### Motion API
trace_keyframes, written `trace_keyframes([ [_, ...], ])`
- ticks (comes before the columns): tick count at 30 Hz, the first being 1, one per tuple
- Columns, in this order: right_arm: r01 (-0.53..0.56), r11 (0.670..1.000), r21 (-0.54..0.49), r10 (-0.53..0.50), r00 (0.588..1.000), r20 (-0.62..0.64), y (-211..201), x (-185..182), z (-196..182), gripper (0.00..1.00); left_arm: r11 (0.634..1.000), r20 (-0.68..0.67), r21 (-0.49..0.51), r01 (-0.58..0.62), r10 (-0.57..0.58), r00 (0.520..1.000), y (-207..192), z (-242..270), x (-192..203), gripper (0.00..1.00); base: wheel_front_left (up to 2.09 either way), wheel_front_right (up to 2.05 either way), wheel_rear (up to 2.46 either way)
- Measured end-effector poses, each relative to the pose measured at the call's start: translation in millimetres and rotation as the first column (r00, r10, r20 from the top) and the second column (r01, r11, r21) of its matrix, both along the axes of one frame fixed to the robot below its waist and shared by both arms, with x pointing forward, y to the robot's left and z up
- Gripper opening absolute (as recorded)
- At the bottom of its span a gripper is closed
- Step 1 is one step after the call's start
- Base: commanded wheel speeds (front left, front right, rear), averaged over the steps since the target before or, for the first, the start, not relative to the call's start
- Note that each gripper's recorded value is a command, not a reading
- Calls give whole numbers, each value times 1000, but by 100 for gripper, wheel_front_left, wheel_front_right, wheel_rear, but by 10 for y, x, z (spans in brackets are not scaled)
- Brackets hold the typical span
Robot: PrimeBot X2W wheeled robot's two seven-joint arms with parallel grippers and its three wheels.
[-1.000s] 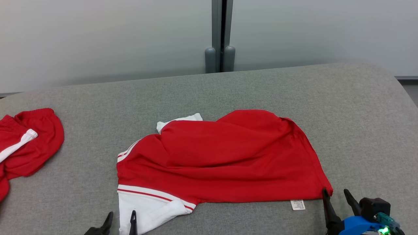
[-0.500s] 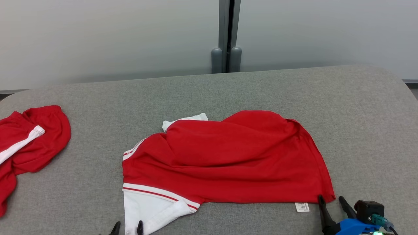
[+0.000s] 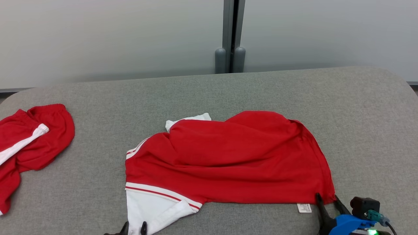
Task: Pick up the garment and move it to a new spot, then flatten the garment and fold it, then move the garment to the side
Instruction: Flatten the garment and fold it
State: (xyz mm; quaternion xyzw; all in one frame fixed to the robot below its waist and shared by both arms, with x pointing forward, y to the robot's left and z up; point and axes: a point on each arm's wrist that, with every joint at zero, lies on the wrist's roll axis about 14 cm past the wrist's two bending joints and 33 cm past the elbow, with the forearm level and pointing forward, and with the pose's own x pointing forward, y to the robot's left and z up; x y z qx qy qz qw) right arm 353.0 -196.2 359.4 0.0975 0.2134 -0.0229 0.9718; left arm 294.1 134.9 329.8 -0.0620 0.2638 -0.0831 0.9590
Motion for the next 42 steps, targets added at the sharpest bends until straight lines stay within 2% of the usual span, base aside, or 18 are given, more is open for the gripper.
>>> trace_keyframes([
  [1,0,1000,5,0,1000,3,8,15,8,6,1000,-4,-3,6,-6,1000,-20,-10,-2,44,0,0,0],
  [2,0,1000,8,0,1000,6,13,28,14,0,1000,-9,-7,12,-12,1000,-43,-20,-3,33,0,0,0],
  [3,-3,1000,9,3,1000,9,23,44,23,0,1000,-12,-11,18,-18,1000,-62,-28,0,11,0,0,0],
  [4,-8,1000,8,8,1000,14,34,59,35,0,1000,-14,-18,25,-25,1000,-86,-31,3,0,0,0,0],
  [11,-25,999,34,22,995,92,118,165,233,0,998,28,-48,28,-27,999,-166,95,120,0,0,0,0],
  [17,-52,998,44,44,984,171,195,235,437,0,997,140,-76,9,2,990,-157,394,366,0,0,0,0],
  [22,-73,996,48,57,959,277,221,399,754,0,994,265,-111,7,23,964,-172,762,696,0,0,0,0],
  [27,-109,994,30,88,916,390,252,711,1155,0,987,392,-157,18,46,919,-166,1198,1166,0,0,0,0],
  [32,-139,990,-2,122,860,495,278,1171,1606,0,985,500,-155,79,9,866,-231,1618,1755,0,0,0,0],
  [35,-148,988,-30,140,824,549,256,1505,1890,0,982,564,-149,116,-12,826,-291,1909,2173,0,0,0,0],
  [36,-148,988,-48,148,799,583,228,1746,2085,0,981,604,-142,130,-18,796,-313,2108,2460,0,0,0,0],
  [37,-148,988,-48,148,799,583,228,1746,2085,0,981,604,-142,130,-18,796,-313,2108,2460,0,0,0,0],
  [39,-144,988,-50,145,781,608,207,1980,2243,0,977,646,-165,134,4,764,-324,2345,2746,0,0,0,0],
  [42,-142,989,-29,127,753,646,198,2312,2482,0,978,700,-143,150,-7,715,-347,2644,3106,0,0,0,0],
])
